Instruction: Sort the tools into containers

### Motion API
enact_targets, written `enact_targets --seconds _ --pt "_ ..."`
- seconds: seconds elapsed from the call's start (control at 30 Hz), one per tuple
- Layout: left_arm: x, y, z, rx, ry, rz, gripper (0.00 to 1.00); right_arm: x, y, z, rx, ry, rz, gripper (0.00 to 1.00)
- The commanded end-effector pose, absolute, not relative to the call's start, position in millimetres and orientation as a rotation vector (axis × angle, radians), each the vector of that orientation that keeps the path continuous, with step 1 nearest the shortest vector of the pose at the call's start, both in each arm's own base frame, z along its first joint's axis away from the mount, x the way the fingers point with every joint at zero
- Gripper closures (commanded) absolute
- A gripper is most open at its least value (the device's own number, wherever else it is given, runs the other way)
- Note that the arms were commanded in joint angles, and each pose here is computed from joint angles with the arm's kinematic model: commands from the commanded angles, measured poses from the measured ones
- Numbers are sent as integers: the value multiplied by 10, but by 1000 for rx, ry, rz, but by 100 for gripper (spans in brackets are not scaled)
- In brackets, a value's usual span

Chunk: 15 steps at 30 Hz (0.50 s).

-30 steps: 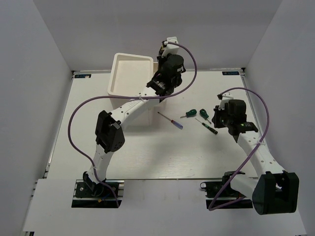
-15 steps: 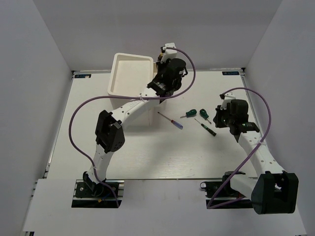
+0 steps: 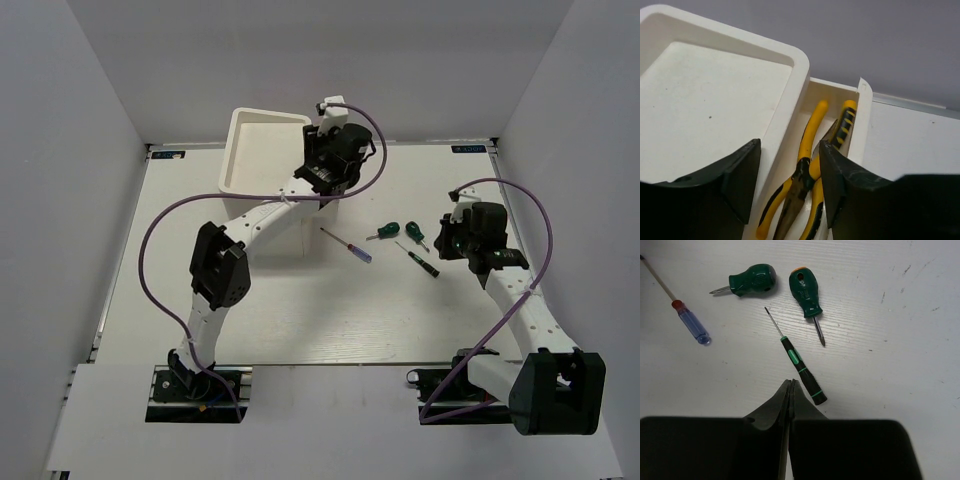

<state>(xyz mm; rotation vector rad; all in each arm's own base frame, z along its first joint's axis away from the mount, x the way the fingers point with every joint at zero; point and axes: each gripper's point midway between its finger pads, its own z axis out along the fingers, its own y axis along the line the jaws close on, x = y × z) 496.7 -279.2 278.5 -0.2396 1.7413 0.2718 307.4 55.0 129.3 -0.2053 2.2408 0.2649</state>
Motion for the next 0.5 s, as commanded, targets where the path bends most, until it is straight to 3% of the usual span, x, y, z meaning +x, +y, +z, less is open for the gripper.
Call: enact_targets --seconds 0.0,0.13,0.2,0.23,0.27,0.3,0.33,0.43,0.47 --pt "4861 -2715 3405 -303 1659 142 38 3127 572 1458 -214 2187 284 100" --pt "4822 -2760 3764 -305 1603 76 35 3134 591 1457 -228 2186 291 100" --pt "4779 -2784 3930 -319 1570 40 41 3142 626 1485 -251 2174 311 100" --pt "4727 -2749 4070 -325 1554 12 48 3132 681 1497 -284 2162 344 100" --pt "4694 -2735 4121 -319 1552 -4 78 3116 790 1519 -340 2147 411 100" --pt "4652 -2711 4192 -316 1546 -22 97 3110 871 1564 -379 2126 459 100" --pt "4547 -2657 4293 -301 1546 -58 100 3093 1007 1622 -465 2090 544 100" --pt "4384 -2326 4184 -307 1587 -6 100 3151 1381 1839 -605 1952 785 100" --pt "4180 -2099 4383 -337 1562 -10 98 3266 1453 1846 -615 1932 810 100"
